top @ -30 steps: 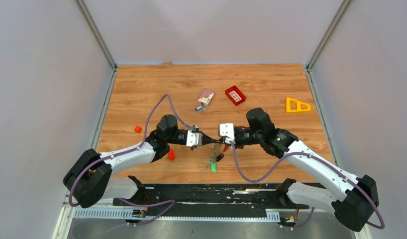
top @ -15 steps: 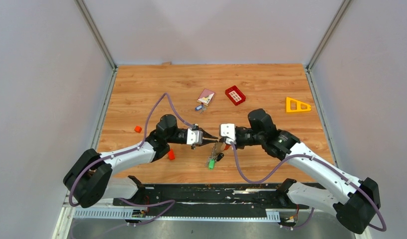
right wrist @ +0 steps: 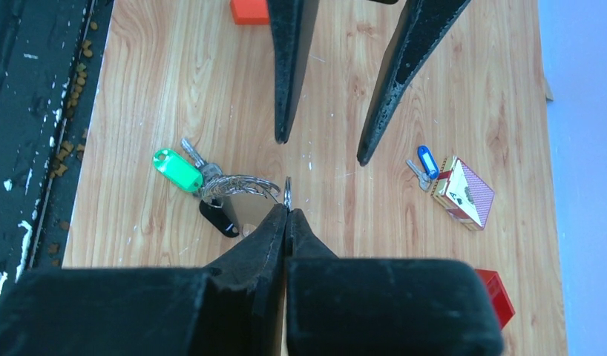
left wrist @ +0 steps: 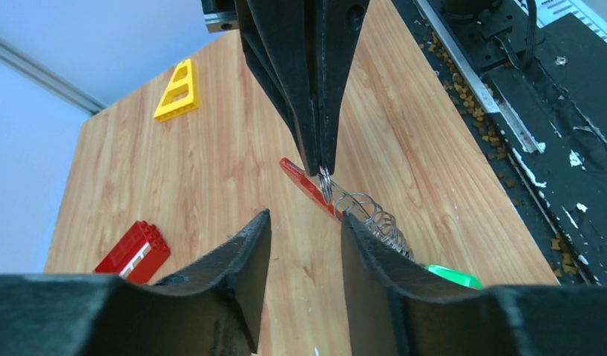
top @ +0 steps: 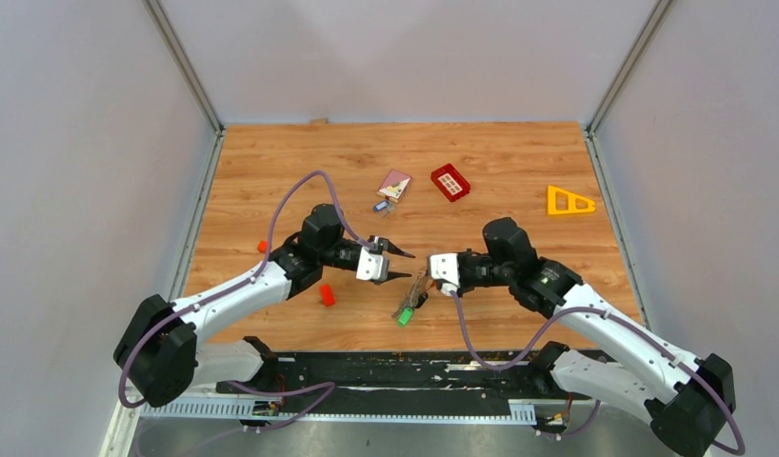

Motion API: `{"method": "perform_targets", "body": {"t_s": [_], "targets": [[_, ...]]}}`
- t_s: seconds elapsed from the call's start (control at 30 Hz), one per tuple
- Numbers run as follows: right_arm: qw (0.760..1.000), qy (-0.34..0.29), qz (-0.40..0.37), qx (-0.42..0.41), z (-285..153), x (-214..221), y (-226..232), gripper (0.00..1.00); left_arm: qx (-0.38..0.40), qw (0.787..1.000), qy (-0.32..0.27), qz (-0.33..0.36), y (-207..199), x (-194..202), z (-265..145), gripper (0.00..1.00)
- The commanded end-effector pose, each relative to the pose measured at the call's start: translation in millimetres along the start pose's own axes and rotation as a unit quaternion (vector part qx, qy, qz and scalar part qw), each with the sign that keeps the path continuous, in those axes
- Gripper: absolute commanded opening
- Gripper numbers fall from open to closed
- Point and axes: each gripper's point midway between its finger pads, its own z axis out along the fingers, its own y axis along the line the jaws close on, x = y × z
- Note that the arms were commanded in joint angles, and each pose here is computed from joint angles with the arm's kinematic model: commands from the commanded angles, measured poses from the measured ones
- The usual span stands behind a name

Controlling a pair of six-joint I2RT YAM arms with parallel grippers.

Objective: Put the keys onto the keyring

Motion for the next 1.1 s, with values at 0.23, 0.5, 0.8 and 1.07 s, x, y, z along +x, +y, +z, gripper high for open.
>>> {"method": "perform_targets", "body": {"t_s": [0.23, 0.5, 0.8, 1.07], "targets": [[0.988, -0.033, -0.143, 0.042, -15, -18, -10, 0.00, 0.048, 0.999, 0.005, 0.015, -12, 3, 1, 0.32], [0.978, -0.034, -0.198, 0.060, -23, -20, -10, 0.00, 0.044, 0.999, 0.010, 0.017, -14, 3, 8, 0.29], [0.988, -0.044, -0.143, 0.040, -18, -24, -7, 0.00, 0.000, 1.000, 0.005, 0.005, -2, -6, 14, 0.29], [0.999, -0.042, -0.031, 0.001, -7, -31, -10, 0.00, -0.016, 1.000, 0.013, 0.004, 3, -9, 18, 0.29]]}}
